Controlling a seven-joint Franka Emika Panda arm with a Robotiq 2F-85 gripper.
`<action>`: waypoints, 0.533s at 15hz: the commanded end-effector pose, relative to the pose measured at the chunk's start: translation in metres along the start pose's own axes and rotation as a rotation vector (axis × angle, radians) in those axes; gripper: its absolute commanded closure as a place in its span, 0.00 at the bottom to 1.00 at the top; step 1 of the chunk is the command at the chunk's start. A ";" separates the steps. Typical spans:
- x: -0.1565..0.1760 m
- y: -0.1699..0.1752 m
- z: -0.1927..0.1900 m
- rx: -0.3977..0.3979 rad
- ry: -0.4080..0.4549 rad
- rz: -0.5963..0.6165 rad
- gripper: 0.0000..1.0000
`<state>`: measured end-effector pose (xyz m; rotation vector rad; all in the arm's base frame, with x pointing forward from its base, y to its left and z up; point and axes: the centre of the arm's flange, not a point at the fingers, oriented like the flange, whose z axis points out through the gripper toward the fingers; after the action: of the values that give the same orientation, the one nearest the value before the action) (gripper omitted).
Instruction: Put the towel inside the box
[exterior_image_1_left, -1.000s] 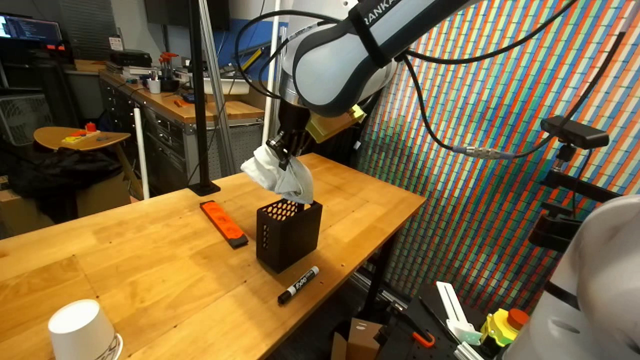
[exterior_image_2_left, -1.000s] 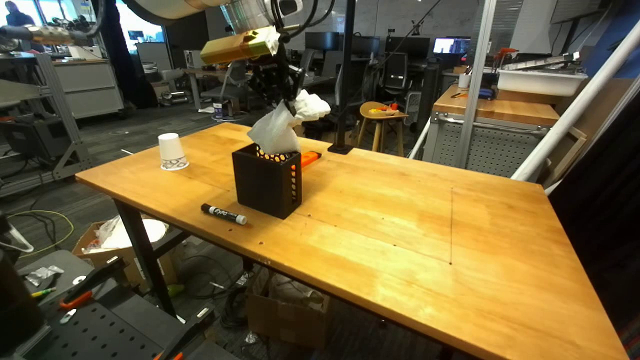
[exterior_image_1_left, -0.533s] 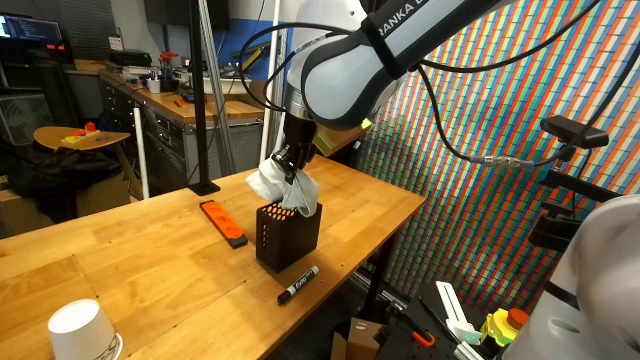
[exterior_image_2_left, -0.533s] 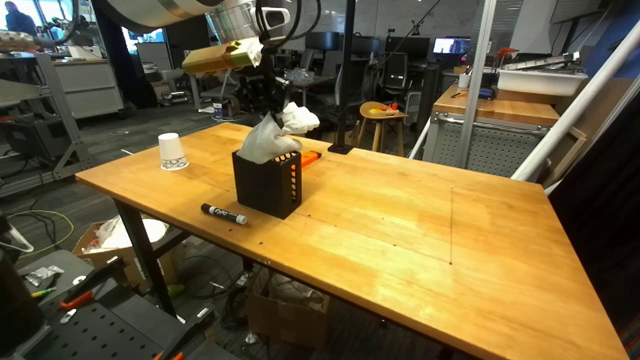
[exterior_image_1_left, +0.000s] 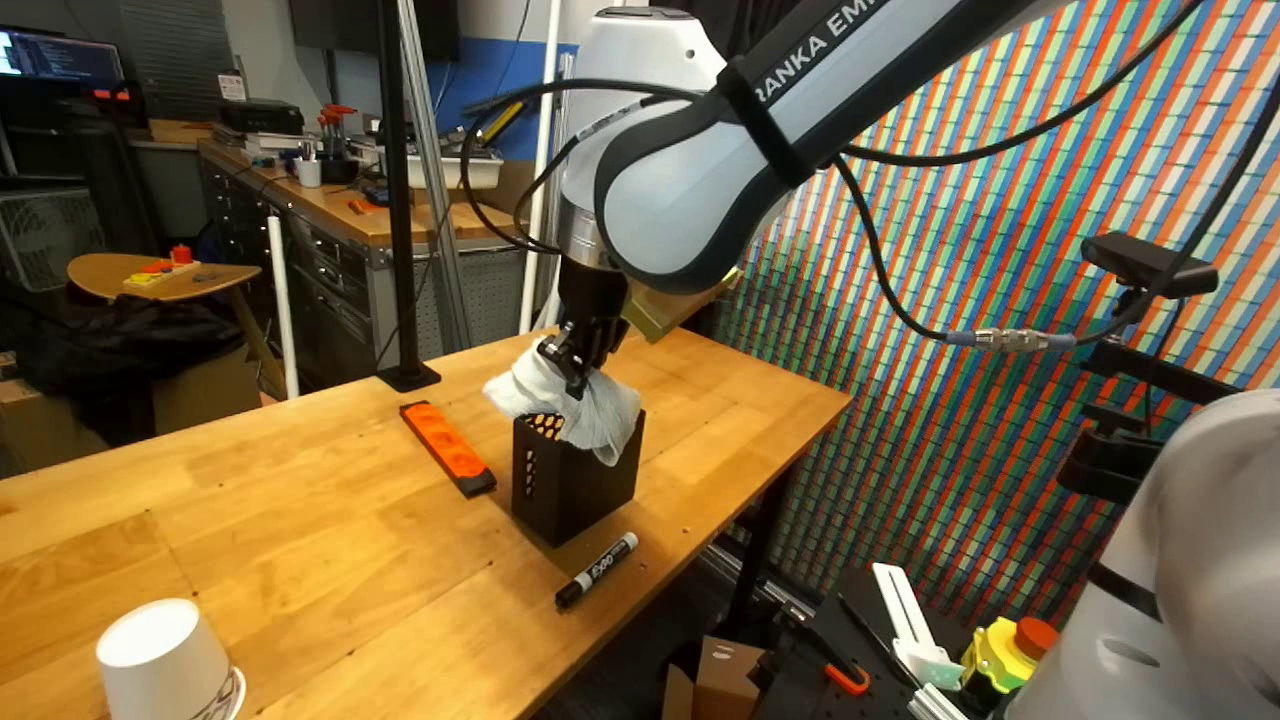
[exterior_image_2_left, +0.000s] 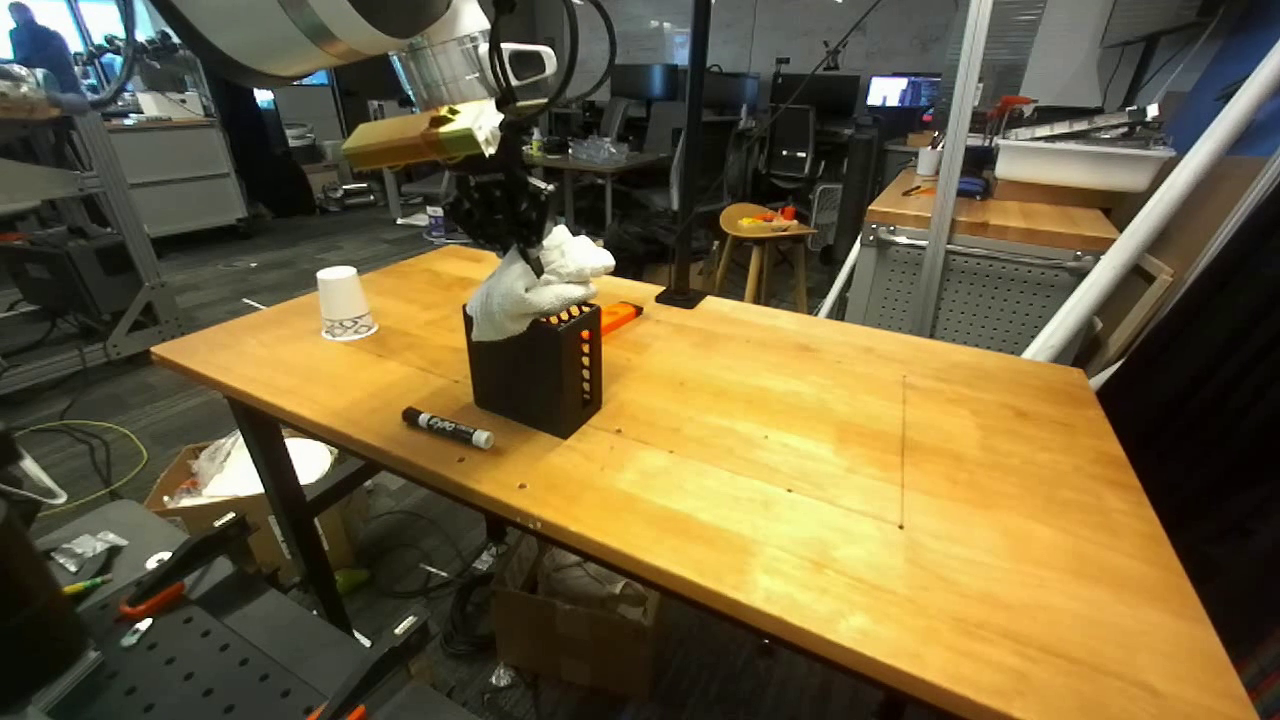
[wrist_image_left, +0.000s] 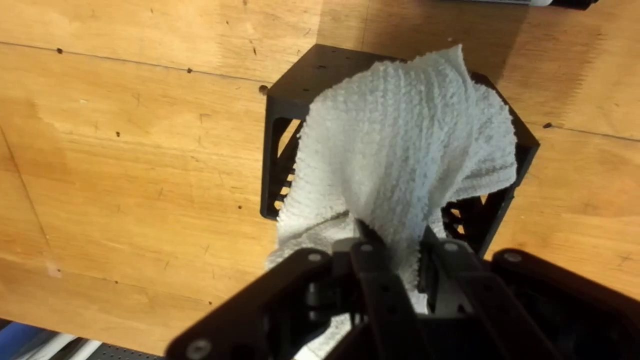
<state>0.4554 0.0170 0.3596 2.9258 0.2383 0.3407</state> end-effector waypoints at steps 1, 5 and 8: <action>0.003 -0.010 0.007 0.001 -0.011 -0.013 0.94; 0.002 -0.013 0.028 0.012 -0.054 -0.017 0.94; 0.003 -0.010 0.044 0.015 -0.086 -0.011 0.94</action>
<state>0.4586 0.0222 0.3328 2.9393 0.2632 0.2586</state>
